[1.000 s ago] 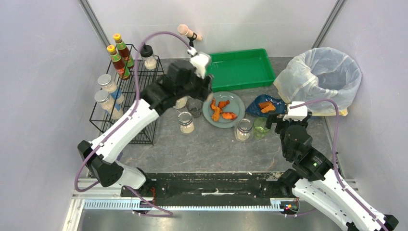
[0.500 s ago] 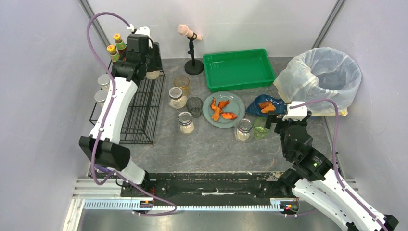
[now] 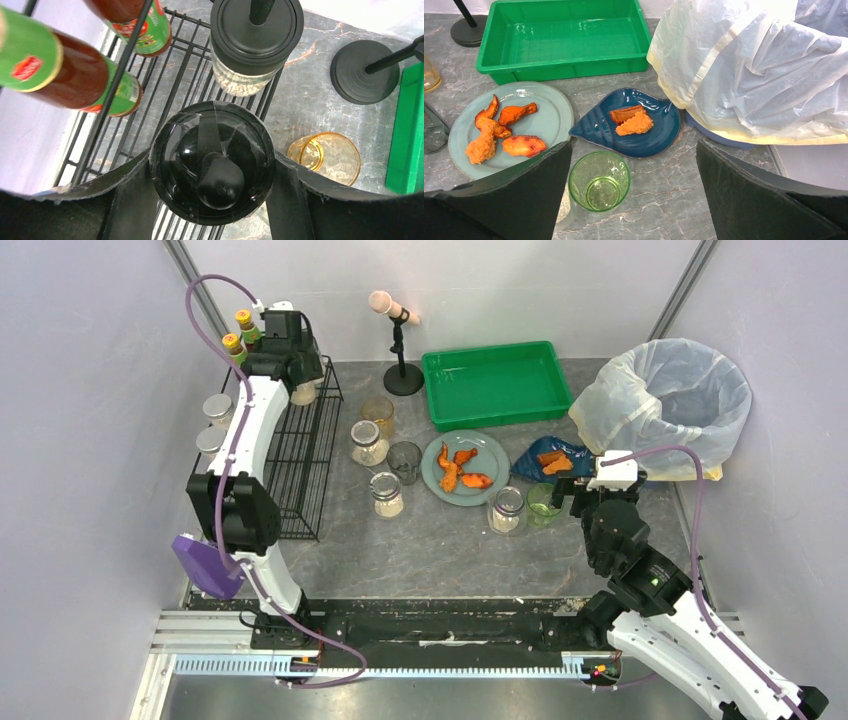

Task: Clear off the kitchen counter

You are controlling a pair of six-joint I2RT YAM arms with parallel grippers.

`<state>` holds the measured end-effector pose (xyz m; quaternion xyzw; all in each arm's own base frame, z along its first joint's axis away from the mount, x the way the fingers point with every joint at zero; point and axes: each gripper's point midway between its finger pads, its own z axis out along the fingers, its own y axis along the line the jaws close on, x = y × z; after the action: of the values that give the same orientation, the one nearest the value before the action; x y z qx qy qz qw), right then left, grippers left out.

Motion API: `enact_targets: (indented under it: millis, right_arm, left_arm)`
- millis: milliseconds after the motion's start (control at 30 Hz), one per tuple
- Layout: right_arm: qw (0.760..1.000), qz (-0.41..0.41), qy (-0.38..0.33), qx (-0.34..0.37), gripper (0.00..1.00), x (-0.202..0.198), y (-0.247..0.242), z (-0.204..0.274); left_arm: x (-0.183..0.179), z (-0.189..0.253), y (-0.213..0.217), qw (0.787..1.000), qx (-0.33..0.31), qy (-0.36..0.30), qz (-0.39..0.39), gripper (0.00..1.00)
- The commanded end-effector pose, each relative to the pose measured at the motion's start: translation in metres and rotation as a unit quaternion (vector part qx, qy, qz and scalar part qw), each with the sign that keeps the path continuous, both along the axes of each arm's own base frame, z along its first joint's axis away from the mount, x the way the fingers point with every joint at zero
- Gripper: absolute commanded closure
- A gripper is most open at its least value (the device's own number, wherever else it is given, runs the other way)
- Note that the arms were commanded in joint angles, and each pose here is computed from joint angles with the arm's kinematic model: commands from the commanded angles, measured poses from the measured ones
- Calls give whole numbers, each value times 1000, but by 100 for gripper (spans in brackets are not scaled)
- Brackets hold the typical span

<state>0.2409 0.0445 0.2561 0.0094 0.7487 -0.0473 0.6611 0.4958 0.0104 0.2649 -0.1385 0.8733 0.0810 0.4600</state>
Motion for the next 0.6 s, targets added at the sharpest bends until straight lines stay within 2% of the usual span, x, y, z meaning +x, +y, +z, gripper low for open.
enact_targets:
  millis: [0,200,367,567]
  right_arm:
    - [1000,-12,-8,-2,2,2,-3,6]
    - [1000,-18,-5,-12,2,4,-4,6]
    - [1000,-17,-2,-16,2,5,-3,4]
    - [1000,-10,-3,-15,2,5,-1,4]
  left_arm:
    - [32,27,-1,997,-24,-72,18,62]
    - [40,4,-6,998,-44,-52,16,48]
    - [36,2,-6,998,-46,-50,17,25]
    - [34,5,-6,997,-46,-53,14,10]
